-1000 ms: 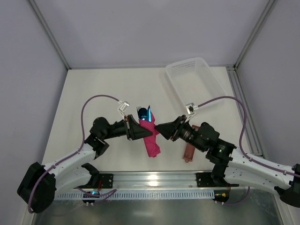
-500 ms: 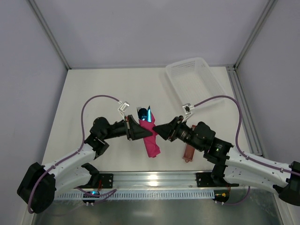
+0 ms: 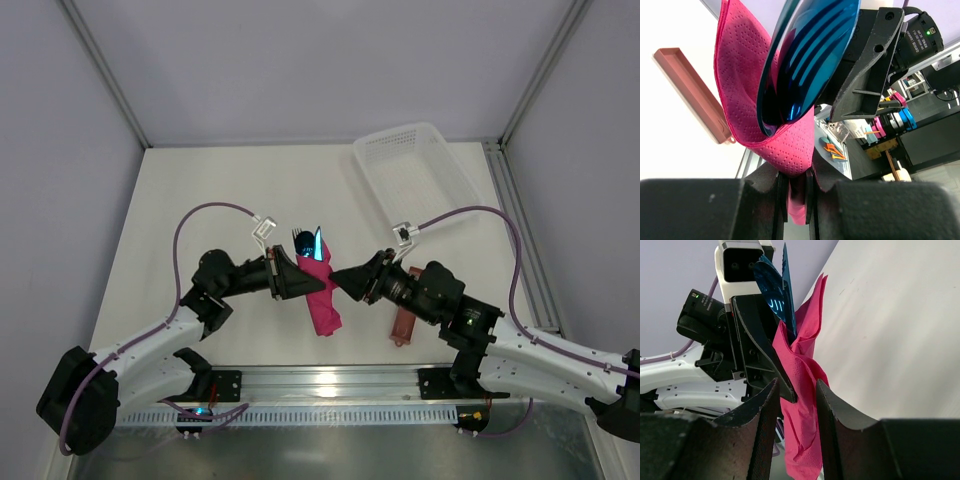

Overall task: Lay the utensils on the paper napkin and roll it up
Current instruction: Roll the napkin.

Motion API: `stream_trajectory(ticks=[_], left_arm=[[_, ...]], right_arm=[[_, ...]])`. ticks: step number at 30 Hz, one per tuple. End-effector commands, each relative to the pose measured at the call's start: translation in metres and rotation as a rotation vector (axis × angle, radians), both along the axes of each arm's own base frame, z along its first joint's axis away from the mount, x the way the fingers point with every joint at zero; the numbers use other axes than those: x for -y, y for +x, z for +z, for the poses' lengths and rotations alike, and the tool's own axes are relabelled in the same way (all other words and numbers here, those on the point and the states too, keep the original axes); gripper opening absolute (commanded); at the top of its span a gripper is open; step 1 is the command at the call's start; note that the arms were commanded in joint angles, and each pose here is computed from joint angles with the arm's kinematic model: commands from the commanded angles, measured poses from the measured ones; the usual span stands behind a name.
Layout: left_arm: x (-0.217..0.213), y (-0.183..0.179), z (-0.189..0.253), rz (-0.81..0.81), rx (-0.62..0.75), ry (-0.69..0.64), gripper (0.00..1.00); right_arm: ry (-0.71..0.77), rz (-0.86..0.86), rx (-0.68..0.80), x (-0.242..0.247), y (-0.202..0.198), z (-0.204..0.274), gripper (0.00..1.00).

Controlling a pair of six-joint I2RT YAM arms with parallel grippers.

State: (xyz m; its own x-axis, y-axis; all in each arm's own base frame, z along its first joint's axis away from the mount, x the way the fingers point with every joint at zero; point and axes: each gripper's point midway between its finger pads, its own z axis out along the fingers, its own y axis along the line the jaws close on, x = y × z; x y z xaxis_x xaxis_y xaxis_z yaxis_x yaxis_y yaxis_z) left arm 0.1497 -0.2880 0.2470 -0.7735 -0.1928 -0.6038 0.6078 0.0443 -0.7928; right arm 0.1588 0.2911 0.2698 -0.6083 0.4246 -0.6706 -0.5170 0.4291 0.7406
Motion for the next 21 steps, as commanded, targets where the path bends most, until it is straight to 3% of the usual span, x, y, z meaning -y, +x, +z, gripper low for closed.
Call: stream_trajectory(ticks=[1,14,21], left_arm=[[0.001,-0.002,0.03,-0.017,0.092,-0.059,0.0],[0.001,-0.001,0.029,-0.012,0.091,-0.058,0.0],[0.002,0.001,0.022,-0.008,0.078,-0.042,0.0]], right_arm=[[0.067,0.032,0.025,-0.006,-0.005,0.022,0.37],[0.019,0.027,0.005,-0.012,-0.003,0.003,0.37],[0.0,-0.009,0.034,0.001,-0.002,0.017,0.37]])
